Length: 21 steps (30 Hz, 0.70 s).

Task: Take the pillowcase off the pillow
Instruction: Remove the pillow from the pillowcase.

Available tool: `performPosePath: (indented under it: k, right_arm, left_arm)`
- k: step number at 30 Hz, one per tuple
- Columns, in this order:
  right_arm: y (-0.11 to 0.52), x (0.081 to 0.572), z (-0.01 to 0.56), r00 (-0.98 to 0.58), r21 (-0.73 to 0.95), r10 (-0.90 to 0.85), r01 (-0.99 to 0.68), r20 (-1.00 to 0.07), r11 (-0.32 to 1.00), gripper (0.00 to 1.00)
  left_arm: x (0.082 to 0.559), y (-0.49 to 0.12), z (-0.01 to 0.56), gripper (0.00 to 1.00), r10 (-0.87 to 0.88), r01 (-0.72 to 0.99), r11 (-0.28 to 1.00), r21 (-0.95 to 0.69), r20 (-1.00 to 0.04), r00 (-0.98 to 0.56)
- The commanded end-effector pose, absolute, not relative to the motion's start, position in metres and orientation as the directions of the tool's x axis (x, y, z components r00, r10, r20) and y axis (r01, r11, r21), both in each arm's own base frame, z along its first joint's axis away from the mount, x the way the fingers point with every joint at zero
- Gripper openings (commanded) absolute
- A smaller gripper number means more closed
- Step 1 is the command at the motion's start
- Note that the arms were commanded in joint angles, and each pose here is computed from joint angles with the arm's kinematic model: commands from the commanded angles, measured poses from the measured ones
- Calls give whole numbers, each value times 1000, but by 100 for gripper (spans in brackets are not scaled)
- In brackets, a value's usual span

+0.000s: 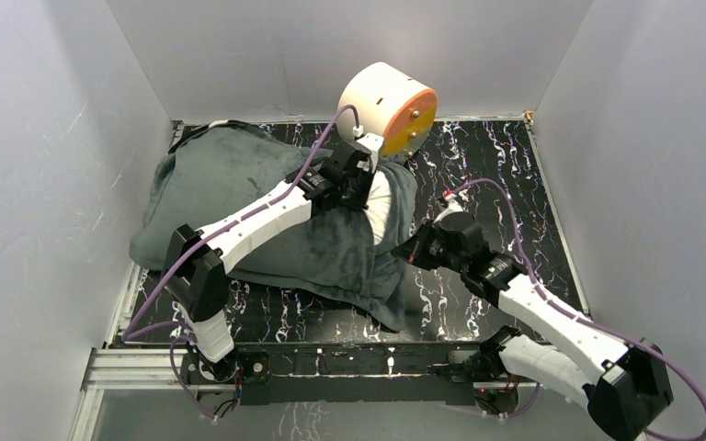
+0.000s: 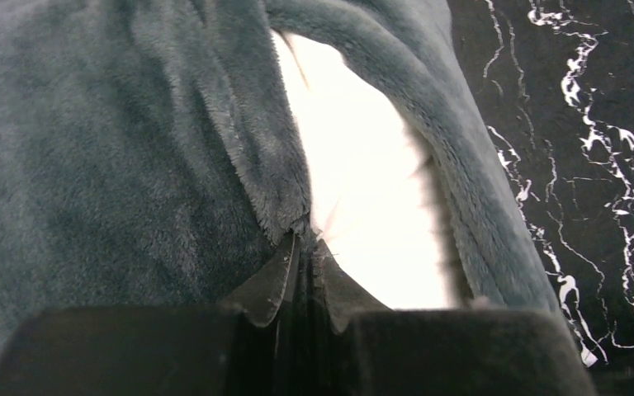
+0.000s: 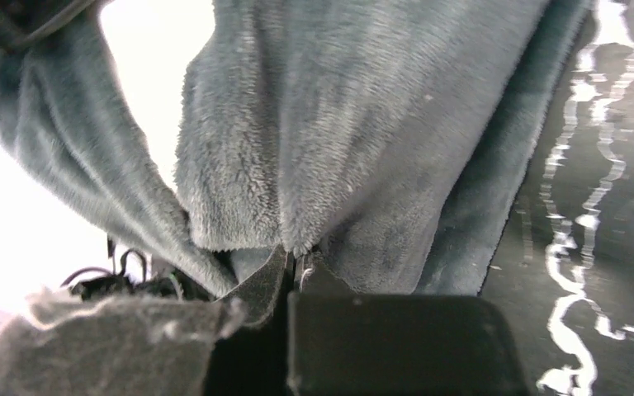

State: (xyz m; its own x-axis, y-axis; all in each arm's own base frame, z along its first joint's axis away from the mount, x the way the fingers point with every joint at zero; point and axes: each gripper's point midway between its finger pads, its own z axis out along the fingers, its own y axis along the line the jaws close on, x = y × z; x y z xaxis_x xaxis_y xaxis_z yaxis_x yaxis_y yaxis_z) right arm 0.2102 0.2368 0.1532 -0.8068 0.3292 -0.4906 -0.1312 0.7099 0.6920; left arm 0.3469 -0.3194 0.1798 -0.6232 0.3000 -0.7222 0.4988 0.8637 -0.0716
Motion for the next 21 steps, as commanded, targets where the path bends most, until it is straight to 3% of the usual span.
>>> performPosePath:
  k: [1,6,11,14,19,21]
  right_arm:
    - [145,207,80,-759,479,421,164,-498,862,0]
    - [164,200,87,-759,636,489,130,-430,761,0]
    - [186,199,86,-819,669,444,103,-362,736,0]
    - [192,202,86,-830,679,436,97,-349,728,0]
    - [195,207,92,-819,694,445,83,-361,715,0]
    - [198,208,93,-822,704,444,76,-356,706,0]
  left_arm:
    - [334,-286,186,0,356,462,887,31,-681,-639]
    - [329,-299,196,0,353,521,853,-40,-690,-632]
    - [304,-323,211,59,372,628,766,-141,-699,-610]
    - [295,-321,222,84,394,635,767,-87,-719,-573]
    - [272,-312,234,94,434,588,808,32,-708,-557]
    - [264,-303,231,98,378,495,868,40,-702,-604]
